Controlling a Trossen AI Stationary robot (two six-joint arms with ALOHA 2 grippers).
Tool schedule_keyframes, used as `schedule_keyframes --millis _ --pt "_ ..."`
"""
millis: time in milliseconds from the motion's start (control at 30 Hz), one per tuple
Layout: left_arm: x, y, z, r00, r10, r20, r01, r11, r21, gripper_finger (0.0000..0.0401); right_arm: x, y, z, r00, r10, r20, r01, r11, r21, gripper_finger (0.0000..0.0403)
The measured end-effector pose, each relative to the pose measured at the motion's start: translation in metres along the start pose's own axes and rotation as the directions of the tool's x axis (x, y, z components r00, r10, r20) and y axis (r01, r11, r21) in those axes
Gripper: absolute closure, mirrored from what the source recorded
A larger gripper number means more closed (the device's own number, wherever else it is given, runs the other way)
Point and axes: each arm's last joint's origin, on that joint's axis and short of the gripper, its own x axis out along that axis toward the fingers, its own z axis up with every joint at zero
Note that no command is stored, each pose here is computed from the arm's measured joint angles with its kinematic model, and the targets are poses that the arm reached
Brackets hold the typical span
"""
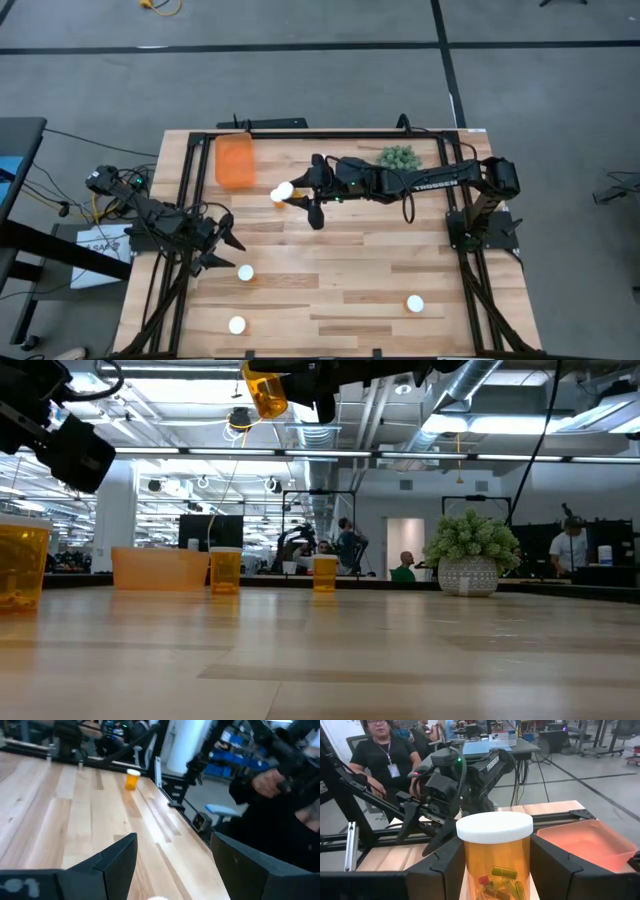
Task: Pick and place pill bottles into a basket
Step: Put the orange pill bottle into the orange container
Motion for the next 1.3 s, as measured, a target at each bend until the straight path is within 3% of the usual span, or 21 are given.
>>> schedule_keyframes --millis 100,167,267,367,667,1033,1300 --pt "0.0 0.0 0.004 0.999 0.02 0.047 -0.024 0.996 0.087 0.0159 0.0 0.0 0.0 1.0 0.012 -0.001 -0.012 1.0 0.003 0.022" --pt "-0.001 0.002 0.012 0.979 0.127 0.159 -0.15 0.978 0.143 0.0159 0.0 0.002 0.0 1.0 0.03 -0.001 -0.03 0.999 0.019 0.0218" --pt "-0.004 0.011 0.018 0.89 0.373 0.261 -0.413 0.903 0.121 0.0159 0.0 0.007 0.0 0.999 0.045 0.004 -0.045 0.998 0.031 0.0218" --pt "-0.003 0.019 0.015 0.84 0.489 0.237 -0.524 0.844 0.113 0.0159 0.0 0.012 0.002 0.998 0.057 0.025 -0.057 0.998 0.028 0.022" --pt "0.007 0.027 0.03 0.826 0.462 0.323 -0.526 0.837 0.149 0.0159 0.02 0.017 -0.007 0.991 0.075 0.111 -0.083 0.994 0.069 0.022" --pt "0.036 0.029 0.045 0.854 0.444 0.271 -0.5 0.845 0.191 0.0159 0.068 0.019 -0.017 0.991 0.086 0.104 -0.094 0.992 0.079 0.0219" --pt "0.042 0.027 0.056 0.85 0.437 0.294 -0.509 0.824 0.25 0.0159 0.076 0.025 -0.02 0.991 0.082 0.102 -0.093 0.99 0.103 0.0218"
